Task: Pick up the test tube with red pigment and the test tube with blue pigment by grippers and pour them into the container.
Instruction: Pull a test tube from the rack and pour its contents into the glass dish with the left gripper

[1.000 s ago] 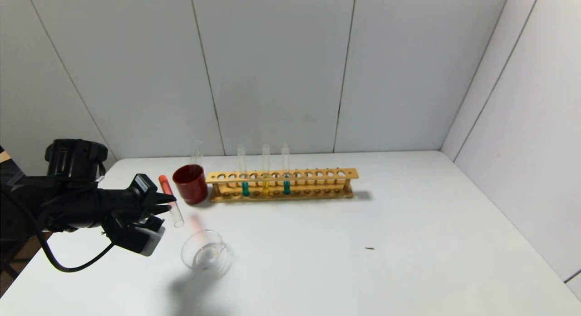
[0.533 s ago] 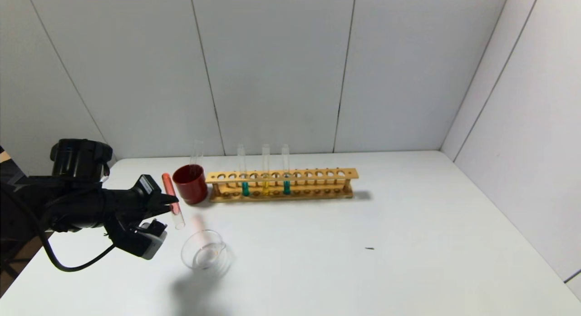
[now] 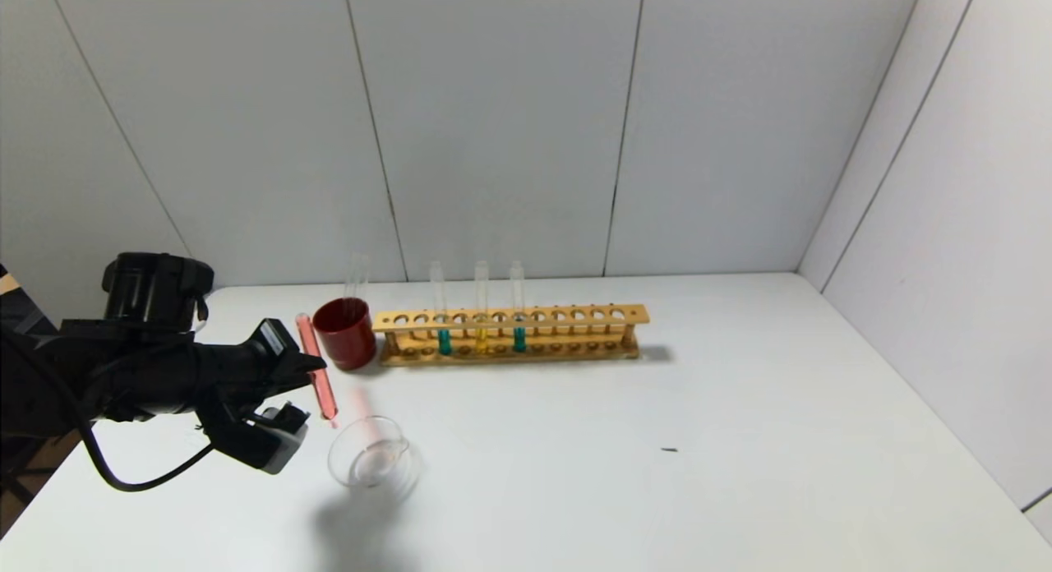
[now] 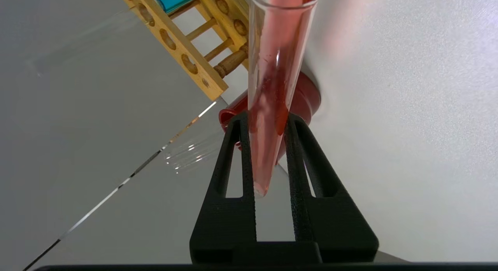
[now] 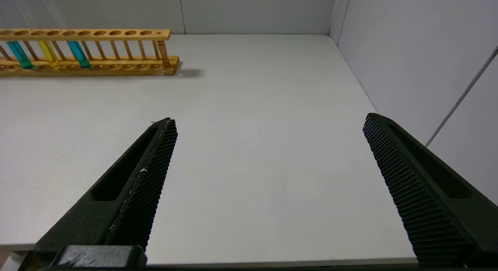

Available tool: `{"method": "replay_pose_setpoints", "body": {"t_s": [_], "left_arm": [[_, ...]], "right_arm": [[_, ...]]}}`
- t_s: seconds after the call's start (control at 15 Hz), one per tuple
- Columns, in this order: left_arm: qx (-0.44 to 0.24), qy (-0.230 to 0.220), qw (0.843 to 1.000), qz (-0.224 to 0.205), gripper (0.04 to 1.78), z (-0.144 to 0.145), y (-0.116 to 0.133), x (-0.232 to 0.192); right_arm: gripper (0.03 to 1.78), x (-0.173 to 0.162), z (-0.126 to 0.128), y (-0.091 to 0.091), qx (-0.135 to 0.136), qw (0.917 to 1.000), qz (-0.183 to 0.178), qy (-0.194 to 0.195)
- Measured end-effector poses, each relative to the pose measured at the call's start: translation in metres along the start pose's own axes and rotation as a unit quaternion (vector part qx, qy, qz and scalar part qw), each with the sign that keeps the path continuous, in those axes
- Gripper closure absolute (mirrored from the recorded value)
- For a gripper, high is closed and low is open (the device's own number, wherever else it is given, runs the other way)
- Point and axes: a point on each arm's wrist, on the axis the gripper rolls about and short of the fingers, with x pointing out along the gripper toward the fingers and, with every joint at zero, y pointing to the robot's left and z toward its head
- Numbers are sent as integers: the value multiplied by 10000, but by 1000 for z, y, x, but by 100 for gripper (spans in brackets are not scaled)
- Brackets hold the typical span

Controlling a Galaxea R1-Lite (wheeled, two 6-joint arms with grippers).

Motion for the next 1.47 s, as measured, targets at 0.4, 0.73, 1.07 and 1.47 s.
{"method": "replay_pose_setpoints", "body": {"t_s": [0.4, 0.73, 1.07, 1.47], "left_arm": [[138, -1, 9999, 3, 152, 0, 1, 0], [334, 7, 9994, -11, 152, 2, 3, 2], [528, 43, 9986, 32, 152, 3, 8, 2], [764, 105, 9968, 230, 152, 6, 15, 3]], "right_arm": [[6, 0, 0, 0, 0, 10000, 0, -2], [6, 0, 0, 0, 0, 10000, 0, 0], [6, 0, 0, 0, 0, 10000, 0, -2], [6, 0, 0, 0, 0, 10000, 0, -2]]}}
